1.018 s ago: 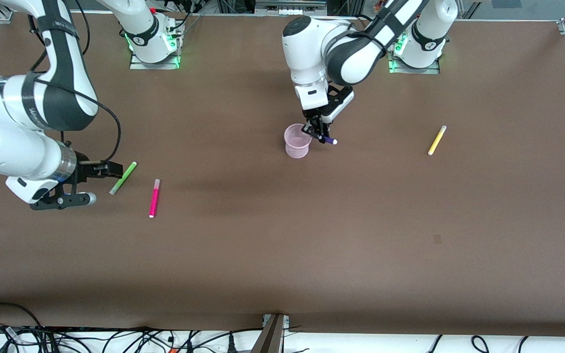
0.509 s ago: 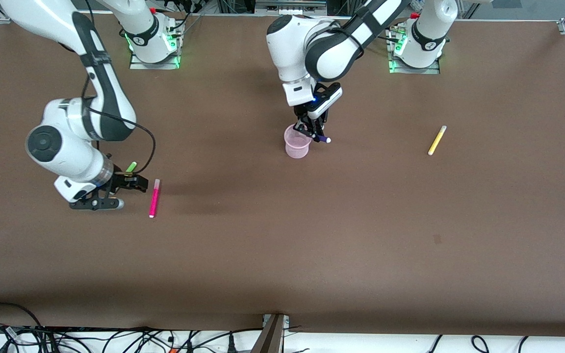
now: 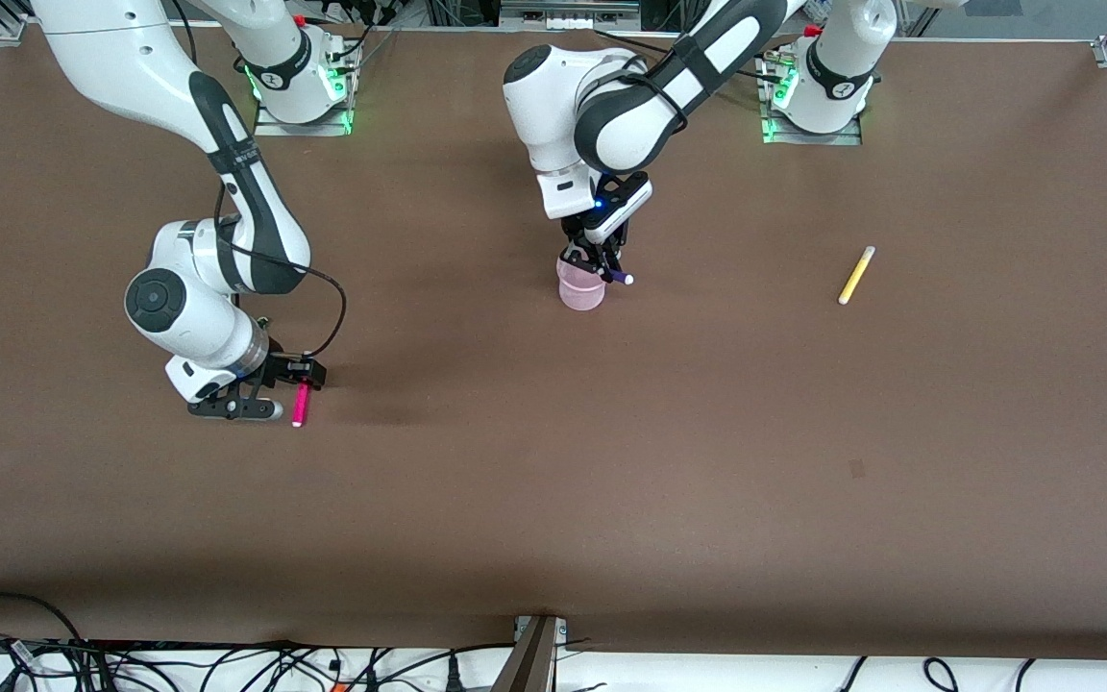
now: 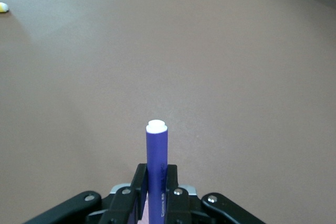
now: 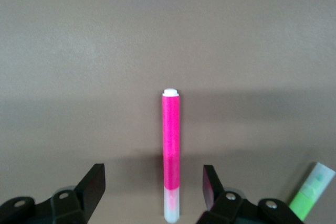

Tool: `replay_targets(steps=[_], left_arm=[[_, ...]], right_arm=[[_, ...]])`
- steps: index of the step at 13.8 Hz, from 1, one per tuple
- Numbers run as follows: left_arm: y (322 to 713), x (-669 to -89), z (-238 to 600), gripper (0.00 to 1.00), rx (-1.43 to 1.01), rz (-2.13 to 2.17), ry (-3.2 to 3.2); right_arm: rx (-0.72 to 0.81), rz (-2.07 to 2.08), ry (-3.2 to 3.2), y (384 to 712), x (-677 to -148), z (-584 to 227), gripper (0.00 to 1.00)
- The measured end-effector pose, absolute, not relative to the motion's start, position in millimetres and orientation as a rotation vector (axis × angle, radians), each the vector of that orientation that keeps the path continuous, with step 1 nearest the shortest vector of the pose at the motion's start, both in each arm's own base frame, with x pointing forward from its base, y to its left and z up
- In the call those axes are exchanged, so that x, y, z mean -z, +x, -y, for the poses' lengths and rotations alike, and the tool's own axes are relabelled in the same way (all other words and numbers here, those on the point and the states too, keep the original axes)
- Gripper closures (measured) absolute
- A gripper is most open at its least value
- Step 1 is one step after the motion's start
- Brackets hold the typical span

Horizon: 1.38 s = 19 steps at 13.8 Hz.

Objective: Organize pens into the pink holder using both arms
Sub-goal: 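Drop the blue pen into the cup while the right gripper grips the marker, then withdraw the left gripper while the right gripper lifts the pink marker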

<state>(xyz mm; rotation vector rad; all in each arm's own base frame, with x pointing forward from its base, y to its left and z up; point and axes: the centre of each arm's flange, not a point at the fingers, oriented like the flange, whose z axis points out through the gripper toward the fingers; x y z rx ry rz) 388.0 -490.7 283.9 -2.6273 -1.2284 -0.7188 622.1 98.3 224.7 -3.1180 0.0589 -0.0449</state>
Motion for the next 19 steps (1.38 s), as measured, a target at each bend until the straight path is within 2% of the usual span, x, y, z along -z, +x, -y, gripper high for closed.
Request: replay_targets(steps=[1,6,7,8,9,10,11,15,17,19], left_arm=[[389,-285,491,0.72,0.726,1.228,-2.623],[400,-291,485,0.22,0.760,1.202,-2.593],[409,-295,479,0.14,0.761,1.198,-2.585],[425,-302,468,0.02,0.763,1.209,-2.573],[446,-311,452,0.00,0.759,1.230,-2.559],[469,-322,431,0.00,0.733,1.250,-2.547],[496,-337,406,0.00,0.684,1.268,-2.545],[594,-413,296,0.00,0.439,1.320,-2.655],[625,-455,241,0.00,0.366,1.311,-2.751],[640,-479,192,0.00,0.305,1.247,-2.836]], right_arm=[[0.043,-0.059,-3.119,624,-221,-99,0.21],[0.042,-0.057,-3.126,629,-201,-99,0.30],[0.040,-0.057,-3.126,630,-199,-99,0.36],[0.040,-0.057,-3.126,630,-198,-99,0.36],[0.041,-0.057,-3.126,630,-198,-99,0.42],[0.041,-0.057,-3.127,630,-198,-99,0.56],[0.040,-0.058,-3.127,630,-198,-99,0.61],[0.037,-0.061,-3.129,630,-196,-97,0.65],[0.036,-0.064,-3.130,630,-193,-96,0.65],[0.034,-0.065,-3.131,629,-190,-96,0.64]])
